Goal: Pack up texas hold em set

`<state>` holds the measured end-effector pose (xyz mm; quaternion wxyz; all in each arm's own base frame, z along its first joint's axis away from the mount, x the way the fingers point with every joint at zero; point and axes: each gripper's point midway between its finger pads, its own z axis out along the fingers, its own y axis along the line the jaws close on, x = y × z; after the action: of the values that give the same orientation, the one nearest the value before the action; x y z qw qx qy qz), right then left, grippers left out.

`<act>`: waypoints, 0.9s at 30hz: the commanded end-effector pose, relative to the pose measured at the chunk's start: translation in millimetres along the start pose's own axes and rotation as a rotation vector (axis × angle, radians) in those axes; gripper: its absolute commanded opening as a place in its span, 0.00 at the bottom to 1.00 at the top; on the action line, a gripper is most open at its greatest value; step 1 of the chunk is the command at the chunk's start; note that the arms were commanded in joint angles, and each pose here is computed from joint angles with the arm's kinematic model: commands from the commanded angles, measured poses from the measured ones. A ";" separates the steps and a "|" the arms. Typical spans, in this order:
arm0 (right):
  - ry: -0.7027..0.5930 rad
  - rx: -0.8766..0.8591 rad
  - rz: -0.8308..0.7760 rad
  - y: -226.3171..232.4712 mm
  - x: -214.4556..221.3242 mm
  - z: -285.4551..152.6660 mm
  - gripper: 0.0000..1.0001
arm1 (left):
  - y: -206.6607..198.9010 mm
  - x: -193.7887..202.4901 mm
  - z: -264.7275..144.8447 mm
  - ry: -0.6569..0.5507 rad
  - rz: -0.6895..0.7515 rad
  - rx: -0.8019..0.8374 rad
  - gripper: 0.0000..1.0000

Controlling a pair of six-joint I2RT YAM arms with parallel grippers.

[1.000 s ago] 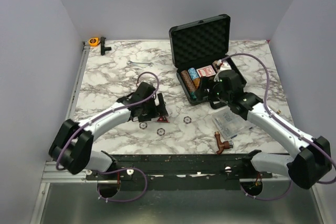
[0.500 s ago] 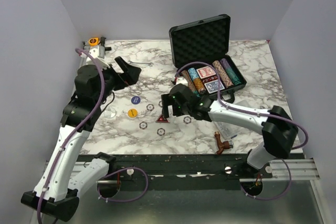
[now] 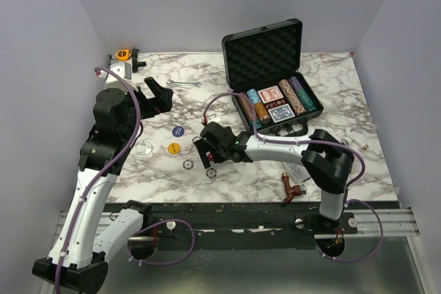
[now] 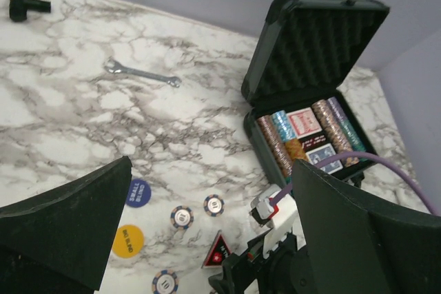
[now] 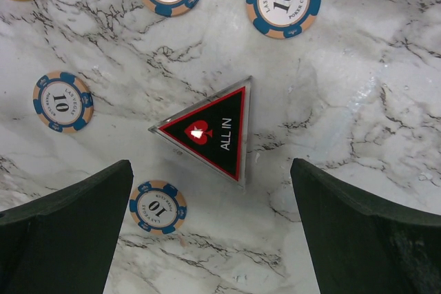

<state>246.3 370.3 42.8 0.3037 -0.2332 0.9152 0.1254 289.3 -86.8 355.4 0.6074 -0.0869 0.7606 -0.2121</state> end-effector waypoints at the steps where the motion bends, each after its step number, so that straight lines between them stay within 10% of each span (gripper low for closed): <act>1: -0.029 -0.004 -0.044 13.7 -11.3 12.0 1.00 | 11.6 -4.8 -6.2 -0.034 0.044 -0.050 0.98; 27: 0.015 0.112 -0.130 7.2 11.6 34.8 0.82 | 15.3 -0.7 -2.9 -0.030 0.047 -0.060 0.99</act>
<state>253.4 393.9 23.0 0.3223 -0.2668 0.9043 0.0850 287.2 -75.8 349.4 0.6132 -0.0917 0.7630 -0.1830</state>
